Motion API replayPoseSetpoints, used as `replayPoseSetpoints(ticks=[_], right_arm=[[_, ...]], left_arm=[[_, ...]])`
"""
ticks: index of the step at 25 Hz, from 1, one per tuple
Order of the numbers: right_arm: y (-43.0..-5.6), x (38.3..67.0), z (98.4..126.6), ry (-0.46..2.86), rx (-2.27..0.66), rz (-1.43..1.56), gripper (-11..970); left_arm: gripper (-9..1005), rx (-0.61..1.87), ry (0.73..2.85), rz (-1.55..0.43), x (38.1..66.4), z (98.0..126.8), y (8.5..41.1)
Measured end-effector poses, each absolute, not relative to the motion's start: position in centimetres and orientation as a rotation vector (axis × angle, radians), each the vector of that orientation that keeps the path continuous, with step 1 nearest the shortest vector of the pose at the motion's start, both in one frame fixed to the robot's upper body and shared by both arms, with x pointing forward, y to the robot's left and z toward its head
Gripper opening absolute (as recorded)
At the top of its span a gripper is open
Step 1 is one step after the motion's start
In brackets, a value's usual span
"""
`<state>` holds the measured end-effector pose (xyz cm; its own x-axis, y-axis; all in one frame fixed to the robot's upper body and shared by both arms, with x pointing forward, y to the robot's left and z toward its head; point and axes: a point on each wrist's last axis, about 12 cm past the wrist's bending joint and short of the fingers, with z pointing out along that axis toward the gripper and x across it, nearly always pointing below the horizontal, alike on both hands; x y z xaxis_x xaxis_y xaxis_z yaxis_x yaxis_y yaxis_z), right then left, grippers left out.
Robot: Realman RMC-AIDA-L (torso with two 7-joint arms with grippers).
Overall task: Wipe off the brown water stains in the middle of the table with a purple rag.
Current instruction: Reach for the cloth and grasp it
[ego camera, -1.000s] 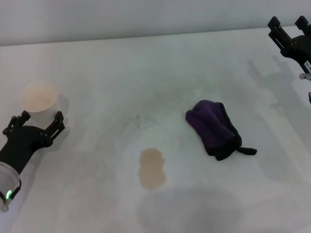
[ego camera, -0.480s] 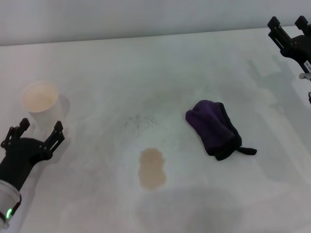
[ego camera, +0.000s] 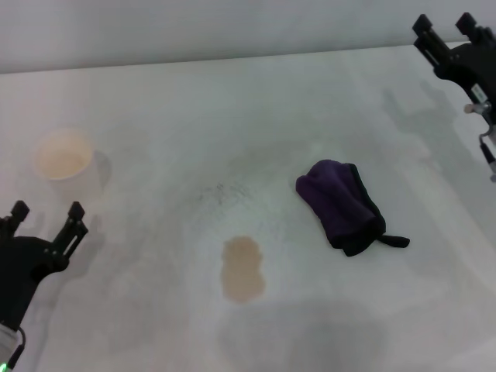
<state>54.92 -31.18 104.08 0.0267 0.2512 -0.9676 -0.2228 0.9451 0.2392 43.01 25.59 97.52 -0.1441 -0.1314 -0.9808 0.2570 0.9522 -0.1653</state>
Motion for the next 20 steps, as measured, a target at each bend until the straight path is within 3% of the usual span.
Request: replayPoseSetpoints(ticks=[7,20], right_arm=[[-31.9,57.1,103.5,1.717,0.023,0.454,826],[-29.2,60.8,106.8,1.998,-0.454,0.541,819]], left_arm=[[892,0.081,1.648,-0.334,42.7,97.9,25.9],[892,0.044,1.59,-0.302,43.3,98.6,26.8]])
